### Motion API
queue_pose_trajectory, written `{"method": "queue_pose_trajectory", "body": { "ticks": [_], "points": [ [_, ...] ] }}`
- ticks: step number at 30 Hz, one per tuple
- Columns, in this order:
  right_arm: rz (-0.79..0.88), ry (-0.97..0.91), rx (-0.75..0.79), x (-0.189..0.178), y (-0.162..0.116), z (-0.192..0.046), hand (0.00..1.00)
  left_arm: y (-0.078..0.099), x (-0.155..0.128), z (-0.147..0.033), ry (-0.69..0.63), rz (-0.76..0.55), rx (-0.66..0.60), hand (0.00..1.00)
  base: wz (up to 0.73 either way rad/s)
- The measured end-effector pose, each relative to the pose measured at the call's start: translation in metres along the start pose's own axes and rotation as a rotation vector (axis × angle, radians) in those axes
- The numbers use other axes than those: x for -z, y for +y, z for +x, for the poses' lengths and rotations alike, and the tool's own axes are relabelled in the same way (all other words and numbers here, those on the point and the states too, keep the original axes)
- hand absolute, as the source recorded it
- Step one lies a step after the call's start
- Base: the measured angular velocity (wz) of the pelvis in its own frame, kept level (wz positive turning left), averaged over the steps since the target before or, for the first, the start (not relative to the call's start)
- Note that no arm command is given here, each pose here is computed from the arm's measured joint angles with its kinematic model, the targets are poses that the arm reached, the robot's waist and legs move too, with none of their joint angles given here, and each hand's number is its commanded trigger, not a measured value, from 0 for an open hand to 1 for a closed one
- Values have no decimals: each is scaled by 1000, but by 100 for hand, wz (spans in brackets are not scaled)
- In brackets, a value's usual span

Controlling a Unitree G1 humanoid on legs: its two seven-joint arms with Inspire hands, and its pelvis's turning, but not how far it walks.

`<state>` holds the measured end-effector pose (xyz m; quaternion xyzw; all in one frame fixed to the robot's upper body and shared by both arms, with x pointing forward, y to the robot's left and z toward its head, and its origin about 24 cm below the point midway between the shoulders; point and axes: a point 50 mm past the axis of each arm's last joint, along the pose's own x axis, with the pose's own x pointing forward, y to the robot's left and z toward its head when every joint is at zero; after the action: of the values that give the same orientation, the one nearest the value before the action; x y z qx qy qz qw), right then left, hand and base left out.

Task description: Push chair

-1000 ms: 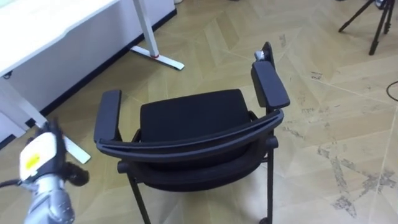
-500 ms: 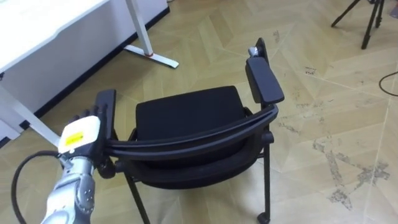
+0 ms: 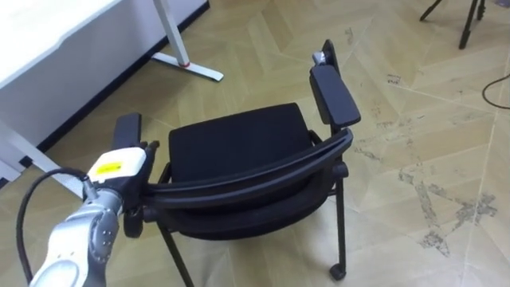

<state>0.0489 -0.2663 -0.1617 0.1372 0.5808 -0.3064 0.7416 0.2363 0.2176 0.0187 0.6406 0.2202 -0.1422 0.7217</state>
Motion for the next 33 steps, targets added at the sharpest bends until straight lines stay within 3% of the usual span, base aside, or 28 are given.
{"method": "queue_pose_trajectory", "body": {
  "ticks": [14,15,16,24,33],
  "points": [
    [5,-6,-1,0,-1,0,0,6,-9,-2,-22,22,83,0,0],
    [5,-6,-3,0,0,0,0,7,-10,-2,-23,22,86,24,0],
    [5,-6,-8,0,0,0,0,8,-11,-3,-28,21,94,100,0],
    [14,-3,-18,0,2,0,0,9,-31,-10,-114,44,149,100,0],
    [29,8,-16,3,1,0,0,10,-38,-14,-163,73,92,100,0]
  ]
}}
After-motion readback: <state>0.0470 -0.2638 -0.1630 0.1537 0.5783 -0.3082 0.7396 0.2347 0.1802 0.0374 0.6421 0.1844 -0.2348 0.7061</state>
